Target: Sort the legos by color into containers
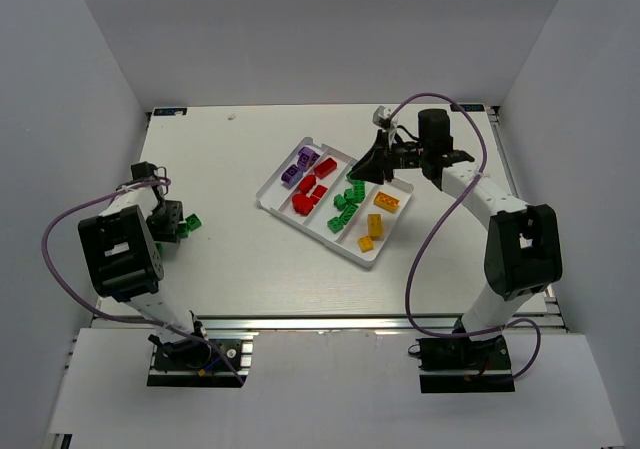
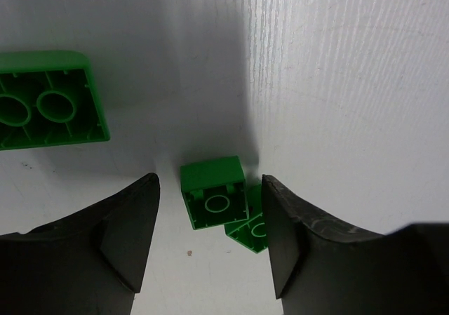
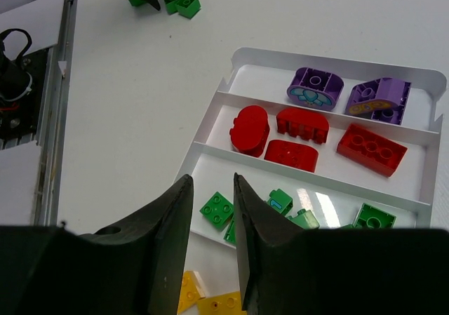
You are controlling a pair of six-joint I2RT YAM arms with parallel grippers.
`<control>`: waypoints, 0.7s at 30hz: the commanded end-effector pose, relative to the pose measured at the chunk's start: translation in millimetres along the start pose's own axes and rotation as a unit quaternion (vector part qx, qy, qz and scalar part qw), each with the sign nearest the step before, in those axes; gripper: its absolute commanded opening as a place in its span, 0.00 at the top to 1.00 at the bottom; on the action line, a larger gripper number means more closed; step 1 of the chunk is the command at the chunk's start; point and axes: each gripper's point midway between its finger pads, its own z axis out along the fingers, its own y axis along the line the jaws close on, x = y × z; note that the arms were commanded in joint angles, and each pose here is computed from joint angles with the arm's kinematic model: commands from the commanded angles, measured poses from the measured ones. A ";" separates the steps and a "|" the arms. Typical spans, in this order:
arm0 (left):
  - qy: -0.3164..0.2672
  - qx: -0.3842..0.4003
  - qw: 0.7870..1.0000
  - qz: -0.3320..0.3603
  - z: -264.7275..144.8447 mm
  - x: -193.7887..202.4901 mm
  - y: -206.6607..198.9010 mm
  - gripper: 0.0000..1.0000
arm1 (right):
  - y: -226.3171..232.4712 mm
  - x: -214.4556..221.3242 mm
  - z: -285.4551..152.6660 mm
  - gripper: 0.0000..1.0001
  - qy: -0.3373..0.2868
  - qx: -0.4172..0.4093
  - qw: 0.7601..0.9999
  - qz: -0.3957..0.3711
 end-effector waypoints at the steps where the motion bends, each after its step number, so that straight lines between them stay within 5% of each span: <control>1: -0.001 0.015 1.000 -0.002 -2.9 -3.5 -7.5 0.30 | 8.1 -19.5 -7.6 0.64 -0.018 0.000 0.999 -0.028; 8: 0.003 0.029 1.000 -0.004 -6.7 -0.9 -7.3 0.53 | 13.6 -20.5 -9.0 0.64 -0.020 -0.010 0.999 -0.027; 14: -0.022 0.063 0.997 0.028 -34.0 -11.5 -6.9 0.73 | 43.0 -13.3 8.0 0.44 -0.015 -0.081 0.997 0.009; 21: -0.001 0.177 0.980 0.089 -75.3 7.9 -8.6 0.86 | 73.7 17.7 72.9 0.41 0.075 -0.117 0.974 0.176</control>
